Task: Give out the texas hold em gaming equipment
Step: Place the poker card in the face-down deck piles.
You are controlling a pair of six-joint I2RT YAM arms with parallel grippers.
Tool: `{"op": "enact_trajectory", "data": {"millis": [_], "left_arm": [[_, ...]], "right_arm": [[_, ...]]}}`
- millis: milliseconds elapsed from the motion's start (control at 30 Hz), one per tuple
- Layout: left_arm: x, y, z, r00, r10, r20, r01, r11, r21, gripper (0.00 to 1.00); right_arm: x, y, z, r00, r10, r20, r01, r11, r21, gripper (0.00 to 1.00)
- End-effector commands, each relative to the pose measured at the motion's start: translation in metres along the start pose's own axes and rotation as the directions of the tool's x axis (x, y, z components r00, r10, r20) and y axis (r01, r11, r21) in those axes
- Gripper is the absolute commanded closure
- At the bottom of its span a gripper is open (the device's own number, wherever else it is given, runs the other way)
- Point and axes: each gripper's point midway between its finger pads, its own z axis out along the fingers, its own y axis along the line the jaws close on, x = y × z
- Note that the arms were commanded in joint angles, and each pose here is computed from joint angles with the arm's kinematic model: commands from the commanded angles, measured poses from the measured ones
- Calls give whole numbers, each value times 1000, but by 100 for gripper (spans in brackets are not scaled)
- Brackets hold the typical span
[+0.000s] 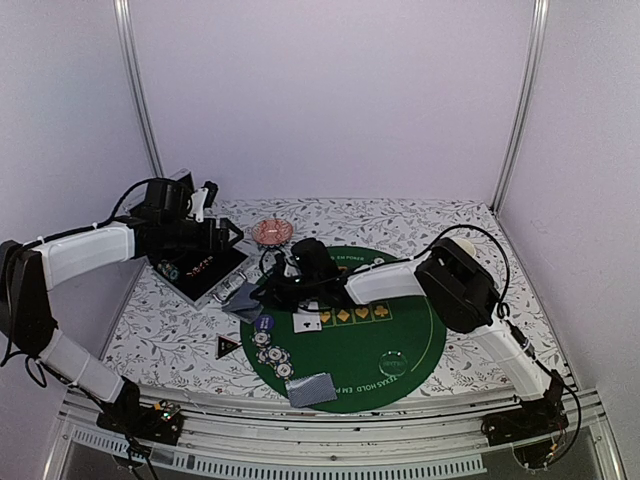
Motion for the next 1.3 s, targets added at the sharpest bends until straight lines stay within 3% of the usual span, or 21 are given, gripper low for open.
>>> {"op": "enact_trajectory", "data": {"millis": [0, 267, 533, 900, 1000, 1133, 1267], "left_arm": [[-5, -2, -6, 1000, -11, 22, 10, 1000, 25, 15], [-9, -1, -11, 999, -3, 34, 2, 1000, 22, 15], [-9, -1, -10, 999, -4, 33, 3, 1000, 24, 15], [-4, 1, -5, 1000, -6, 17, 6, 1000, 25, 15], [1, 1, 2, 1000, -18, -7, 18, 999, 39, 18], [7, -4, 15, 998, -44, -50, 48, 996, 77, 25], [22, -14, 37, 991, -68, -113, 82, 989, 121, 26]], "right_arm": [[-6, 12, 10, 1000, -7, 16, 7, 1000, -13, 89], [5, 16, 9, 998, -55, 4, 55, 995, 80, 60], [4, 28, -6, 986, -166, 29, 159, 973, 169, 42], [-12, 66, -41, 926, -370, 73, 338, 900, 277, 33], [-17, 79, -71, 905, -416, 84, 376, 878, 298, 30], [-34, 45, -111, 931, -350, 103, 301, 896, 325, 31], [-41, 3, -132, 975, -198, 100, 162, 943, 292, 35]]}}
